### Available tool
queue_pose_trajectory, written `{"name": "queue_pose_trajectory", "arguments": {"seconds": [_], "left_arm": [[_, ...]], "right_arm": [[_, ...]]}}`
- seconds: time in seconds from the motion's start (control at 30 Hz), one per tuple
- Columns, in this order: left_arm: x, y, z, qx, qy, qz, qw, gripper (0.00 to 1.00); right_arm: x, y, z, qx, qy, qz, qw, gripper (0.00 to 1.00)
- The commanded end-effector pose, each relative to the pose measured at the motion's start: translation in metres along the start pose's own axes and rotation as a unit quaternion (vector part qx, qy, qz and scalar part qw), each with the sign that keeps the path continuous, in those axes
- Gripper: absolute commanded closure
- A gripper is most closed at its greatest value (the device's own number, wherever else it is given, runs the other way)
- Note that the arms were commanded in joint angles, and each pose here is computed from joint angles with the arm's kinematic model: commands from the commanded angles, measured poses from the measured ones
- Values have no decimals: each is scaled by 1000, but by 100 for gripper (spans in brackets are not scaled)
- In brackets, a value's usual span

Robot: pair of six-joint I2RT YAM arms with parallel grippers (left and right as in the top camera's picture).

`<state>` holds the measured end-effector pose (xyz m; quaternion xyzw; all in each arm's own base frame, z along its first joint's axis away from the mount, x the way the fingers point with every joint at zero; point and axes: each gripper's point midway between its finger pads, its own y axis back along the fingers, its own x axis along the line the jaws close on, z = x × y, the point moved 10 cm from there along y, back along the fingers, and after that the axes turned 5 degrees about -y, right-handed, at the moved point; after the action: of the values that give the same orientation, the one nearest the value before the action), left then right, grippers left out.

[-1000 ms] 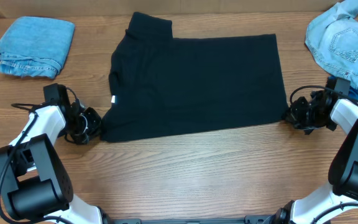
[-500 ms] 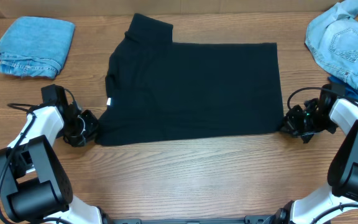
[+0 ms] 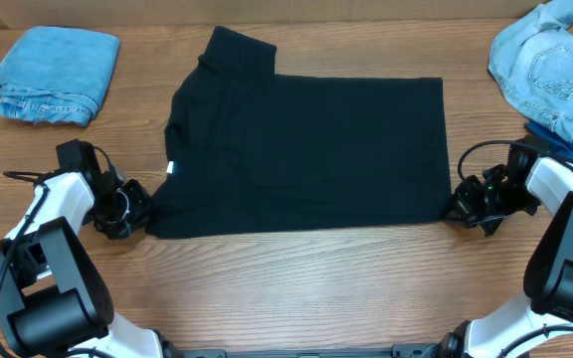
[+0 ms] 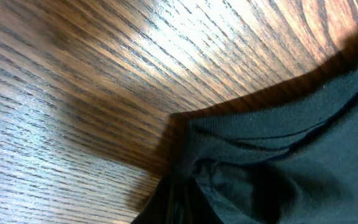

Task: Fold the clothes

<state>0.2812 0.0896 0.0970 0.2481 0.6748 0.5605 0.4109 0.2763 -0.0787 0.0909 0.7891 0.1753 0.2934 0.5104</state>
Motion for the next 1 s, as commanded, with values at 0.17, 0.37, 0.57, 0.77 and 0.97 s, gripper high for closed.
{"name": "queue_pose_trajectory", "arguments": {"seconds": [0.17, 0.37, 0.57, 0.77, 0.97], "left_arm": [[5, 4, 1, -13, -6, 4, 1000, 71], [-4, 26, 5, -29, -20, -10, 999, 43], [-20, 75, 11, -86, -38, -21, 995, 36], [-57, 153, 12, -168, -120, -106, 973, 18], [-123, 197, 12, -239, -255, -150, 925, 0]], "right_arm": [[2, 4, 13, -63, 35, -7, 997, 71], [18, 35, 9, -130, 67, 41, 988, 29], [26, 65, -4, -176, 86, 64, 979, 28], [47, 93, -13, -198, 165, 155, 954, 30], [79, 118, -15, -218, 251, 232, 914, 28]]}}
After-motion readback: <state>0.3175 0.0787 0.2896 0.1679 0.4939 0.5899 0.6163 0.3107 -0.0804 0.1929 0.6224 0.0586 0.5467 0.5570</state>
